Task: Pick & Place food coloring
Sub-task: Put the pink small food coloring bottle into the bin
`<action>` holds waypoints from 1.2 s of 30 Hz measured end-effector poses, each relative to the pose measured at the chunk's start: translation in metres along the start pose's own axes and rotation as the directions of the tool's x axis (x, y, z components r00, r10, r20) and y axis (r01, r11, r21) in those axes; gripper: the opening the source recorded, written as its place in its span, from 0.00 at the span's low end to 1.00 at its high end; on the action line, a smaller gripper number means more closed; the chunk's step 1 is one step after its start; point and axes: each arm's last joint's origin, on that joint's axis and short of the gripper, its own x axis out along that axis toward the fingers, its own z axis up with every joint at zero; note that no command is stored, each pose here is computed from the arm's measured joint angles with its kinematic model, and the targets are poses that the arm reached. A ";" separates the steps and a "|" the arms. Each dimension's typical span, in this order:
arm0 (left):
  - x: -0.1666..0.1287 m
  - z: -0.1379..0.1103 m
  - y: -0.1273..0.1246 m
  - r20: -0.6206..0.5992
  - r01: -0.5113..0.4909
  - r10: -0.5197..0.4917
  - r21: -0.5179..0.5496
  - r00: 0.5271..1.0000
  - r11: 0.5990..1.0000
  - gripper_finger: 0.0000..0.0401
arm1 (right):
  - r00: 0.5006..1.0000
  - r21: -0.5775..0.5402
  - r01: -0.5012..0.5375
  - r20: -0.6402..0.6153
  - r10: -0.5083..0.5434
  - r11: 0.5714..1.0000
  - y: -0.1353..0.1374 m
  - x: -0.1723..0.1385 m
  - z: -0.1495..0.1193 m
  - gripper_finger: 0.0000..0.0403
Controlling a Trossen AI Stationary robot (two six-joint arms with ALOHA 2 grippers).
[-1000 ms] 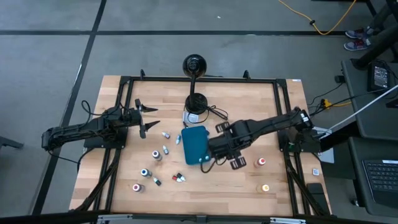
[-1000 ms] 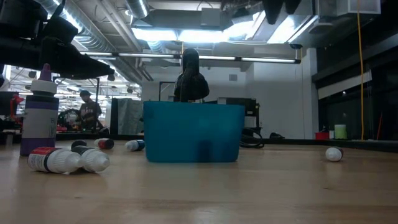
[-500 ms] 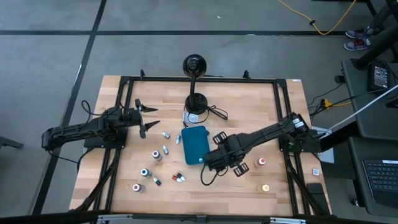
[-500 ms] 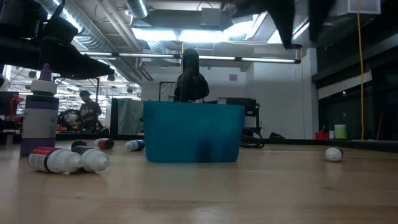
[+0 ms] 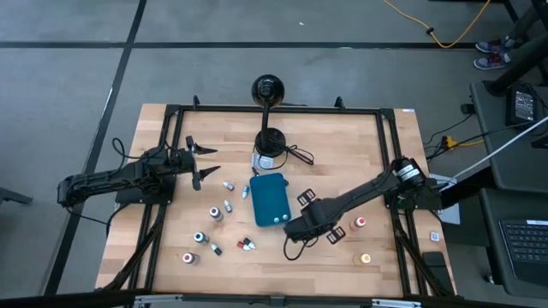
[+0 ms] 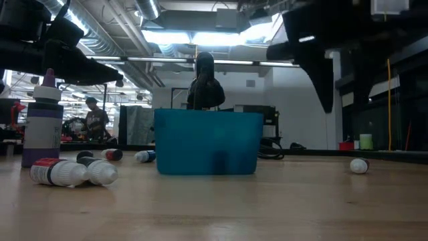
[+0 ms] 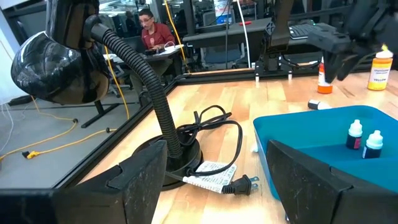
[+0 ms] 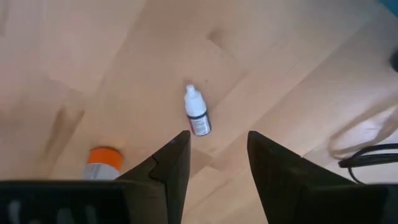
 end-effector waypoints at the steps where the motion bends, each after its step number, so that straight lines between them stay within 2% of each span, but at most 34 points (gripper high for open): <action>1: 0.000 0.000 0.000 0.000 0.000 0.000 0.000 1.000 1.000 0.67 | 1.000 -0.005 0.014 -0.006 -0.014 1.000 0.002 0.002 0.000 0.40; 5: 0.000 0.000 0.000 0.000 0.000 0.000 0.000 1.000 1.000 0.67 | 0.997 -0.029 0.071 -0.027 -0.072 0.997 0.010 0.009 0.005 0.40; 17: 0.000 0.000 0.000 0.000 0.000 0.000 0.000 1.000 1.000 0.67 | 0.990 0.000 0.053 -0.133 -0.052 0.999 0.005 0.020 0.042 0.40; 21: 0.000 0.000 0.000 0.000 0.000 0.000 0.000 1.000 1.000 0.67 | 0.978 0.015 0.045 -0.205 -0.041 0.999 0.006 0.026 0.046 0.40; 36: 0.000 0.000 0.000 -0.001 0.000 0.000 0.000 1.000 1.000 0.67 | 0.963 0.008 0.041 -0.266 -0.037 0.999 0.020 0.046 0.052 0.40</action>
